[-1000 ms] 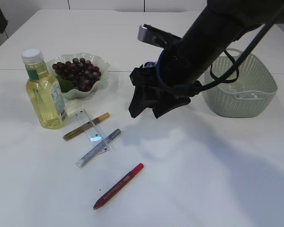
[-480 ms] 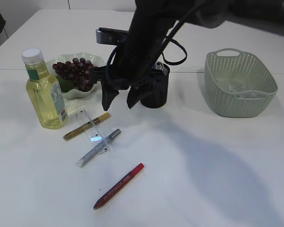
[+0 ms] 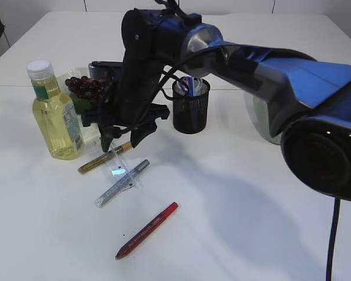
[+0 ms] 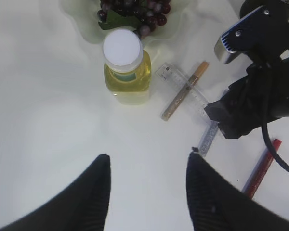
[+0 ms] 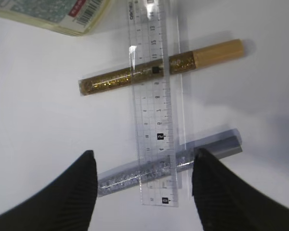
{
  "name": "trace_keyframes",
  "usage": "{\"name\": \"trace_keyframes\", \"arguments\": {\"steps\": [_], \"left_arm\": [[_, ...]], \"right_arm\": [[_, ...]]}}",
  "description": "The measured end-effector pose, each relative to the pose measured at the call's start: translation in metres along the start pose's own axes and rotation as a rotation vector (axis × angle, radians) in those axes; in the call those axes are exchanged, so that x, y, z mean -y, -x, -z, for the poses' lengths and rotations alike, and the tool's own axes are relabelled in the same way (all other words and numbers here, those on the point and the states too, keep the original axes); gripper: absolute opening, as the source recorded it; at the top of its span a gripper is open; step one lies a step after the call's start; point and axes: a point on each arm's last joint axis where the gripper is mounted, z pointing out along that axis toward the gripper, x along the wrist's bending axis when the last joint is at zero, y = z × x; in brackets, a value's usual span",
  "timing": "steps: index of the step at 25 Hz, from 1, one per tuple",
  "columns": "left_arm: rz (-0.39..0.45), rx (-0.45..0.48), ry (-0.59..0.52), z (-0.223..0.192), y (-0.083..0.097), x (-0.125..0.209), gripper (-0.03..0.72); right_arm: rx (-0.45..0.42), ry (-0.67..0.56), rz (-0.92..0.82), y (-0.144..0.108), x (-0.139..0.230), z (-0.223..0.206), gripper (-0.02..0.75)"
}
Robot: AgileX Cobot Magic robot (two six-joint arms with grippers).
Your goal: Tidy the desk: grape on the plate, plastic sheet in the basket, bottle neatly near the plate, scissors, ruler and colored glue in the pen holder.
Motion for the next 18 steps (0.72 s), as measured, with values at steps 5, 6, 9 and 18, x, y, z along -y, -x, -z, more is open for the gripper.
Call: {"name": "trace_keyframes", "arguments": {"steps": [5,6,9,18], "left_arm": [[-0.004,-0.012,0.002,0.000,-0.001,0.000,0.377],[-0.004,-0.013,0.002,0.000,-0.001,0.000,0.377],[-0.005,-0.015,0.002,0.000,-0.001,0.000,0.377],[-0.007,-0.020,0.003,0.000,-0.002,0.000,0.372]], "right_arm": [[0.044,-0.015,0.014,0.006,0.001,-0.012,0.490],[0.048,-0.017,0.018,0.005,0.001,-0.013,0.490],[0.048,-0.024,0.026,0.003,0.003,-0.017,0.490],[0.026,0.066,0.103,-0.013,-0.002,-0.023,0.490]]}}
